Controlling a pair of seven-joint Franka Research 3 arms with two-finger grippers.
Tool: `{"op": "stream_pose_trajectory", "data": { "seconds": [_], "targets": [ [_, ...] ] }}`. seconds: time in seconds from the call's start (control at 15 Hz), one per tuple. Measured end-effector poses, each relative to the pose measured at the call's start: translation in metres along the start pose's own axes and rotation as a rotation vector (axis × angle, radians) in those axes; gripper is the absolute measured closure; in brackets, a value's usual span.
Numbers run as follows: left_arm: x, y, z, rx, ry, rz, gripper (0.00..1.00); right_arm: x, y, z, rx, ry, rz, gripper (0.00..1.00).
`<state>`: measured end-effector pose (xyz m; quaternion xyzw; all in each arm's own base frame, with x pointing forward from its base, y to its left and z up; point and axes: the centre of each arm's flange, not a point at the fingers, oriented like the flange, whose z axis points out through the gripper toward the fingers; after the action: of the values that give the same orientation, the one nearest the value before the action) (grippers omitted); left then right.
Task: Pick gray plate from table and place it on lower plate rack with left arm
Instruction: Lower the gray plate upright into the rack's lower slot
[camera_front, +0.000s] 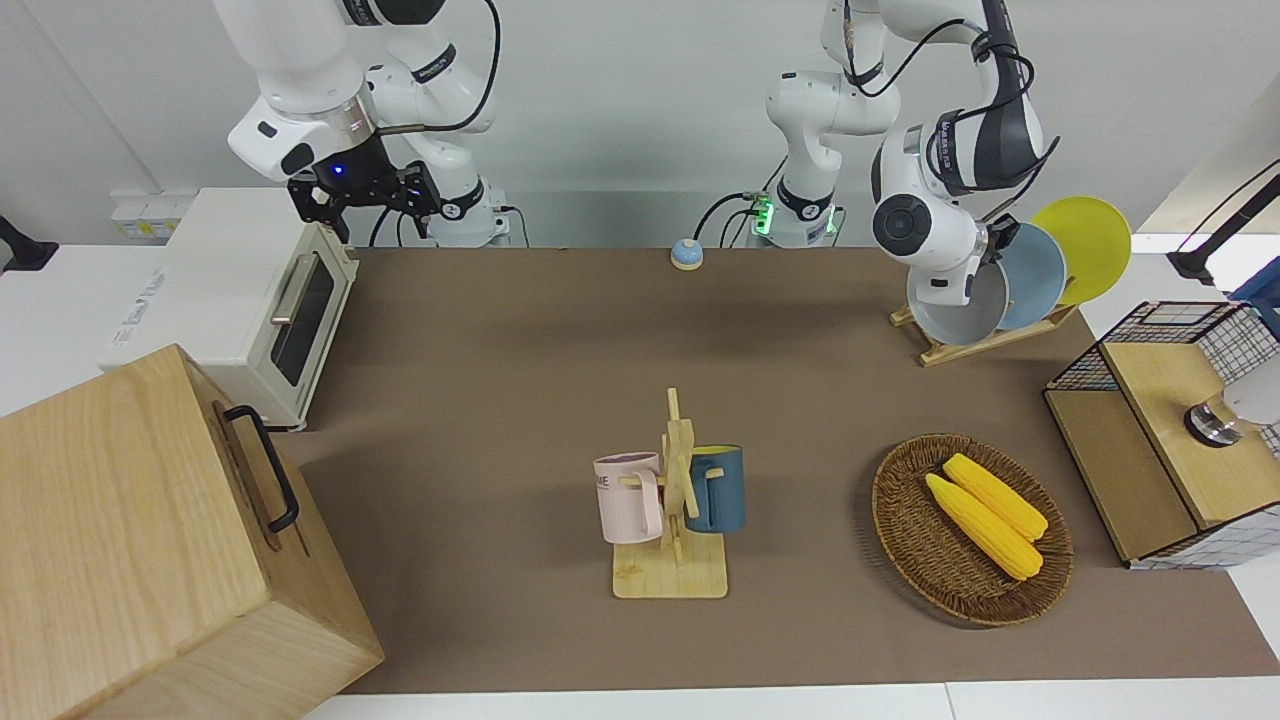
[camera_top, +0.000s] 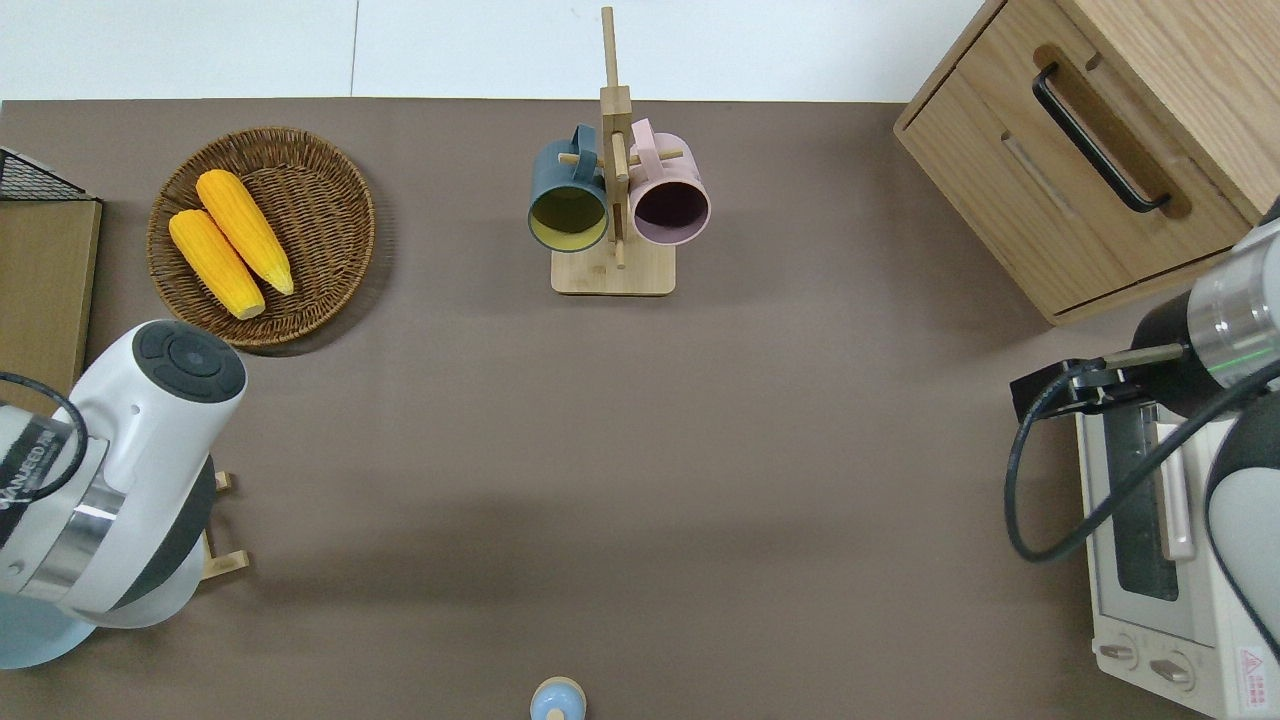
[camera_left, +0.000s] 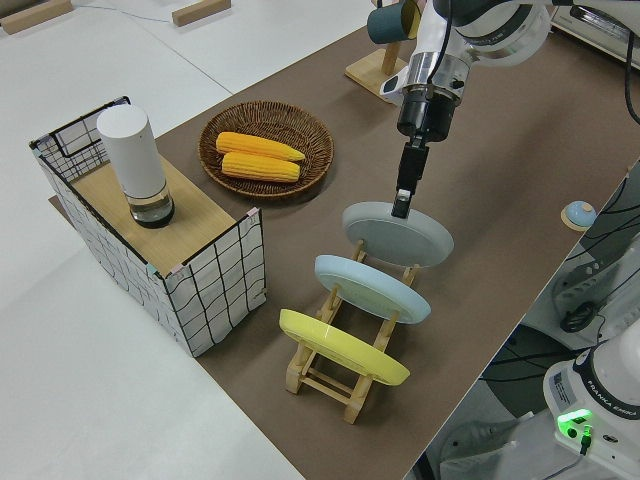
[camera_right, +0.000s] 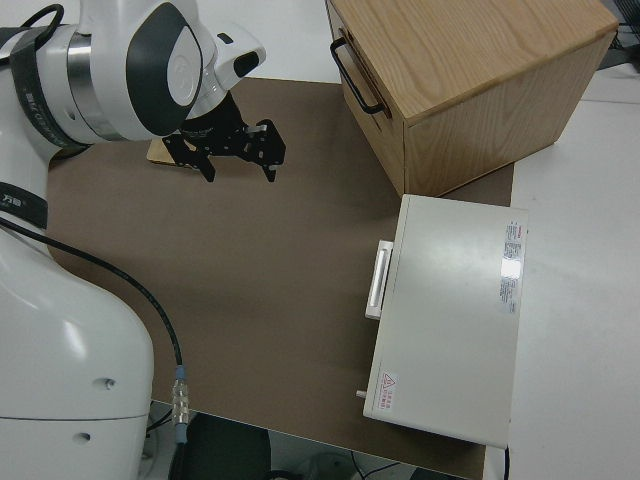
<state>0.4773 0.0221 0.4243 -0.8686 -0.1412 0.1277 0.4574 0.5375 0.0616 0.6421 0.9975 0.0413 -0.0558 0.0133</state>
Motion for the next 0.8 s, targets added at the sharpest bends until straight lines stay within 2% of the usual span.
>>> {"op": "stream_pose_trajectory", "data": {
  "seconds": [0.47, 0.53, 0.8],
  "targets": [
    [-0.002, 0.019, 0.009, 0.004, 0.011, -0.038, 0.96, 0.0, 0.0, 0.0, 0.0, 0.0, 0.0, 0.01],
    [-0.002, 0.02, 0.01, 0.007, 0.011, -0.037, 0.94, 0.0, 0.0, 0.0, 0.0, 0.0, 0.0, 0.01],
    [-0.003, 0.021, 0.01, 0.006, 0.014, -0.035, 0.52, 0.0, 0.0, 0.0, 0.0, 0.0, 0.0, 0.01]
  ]
}}
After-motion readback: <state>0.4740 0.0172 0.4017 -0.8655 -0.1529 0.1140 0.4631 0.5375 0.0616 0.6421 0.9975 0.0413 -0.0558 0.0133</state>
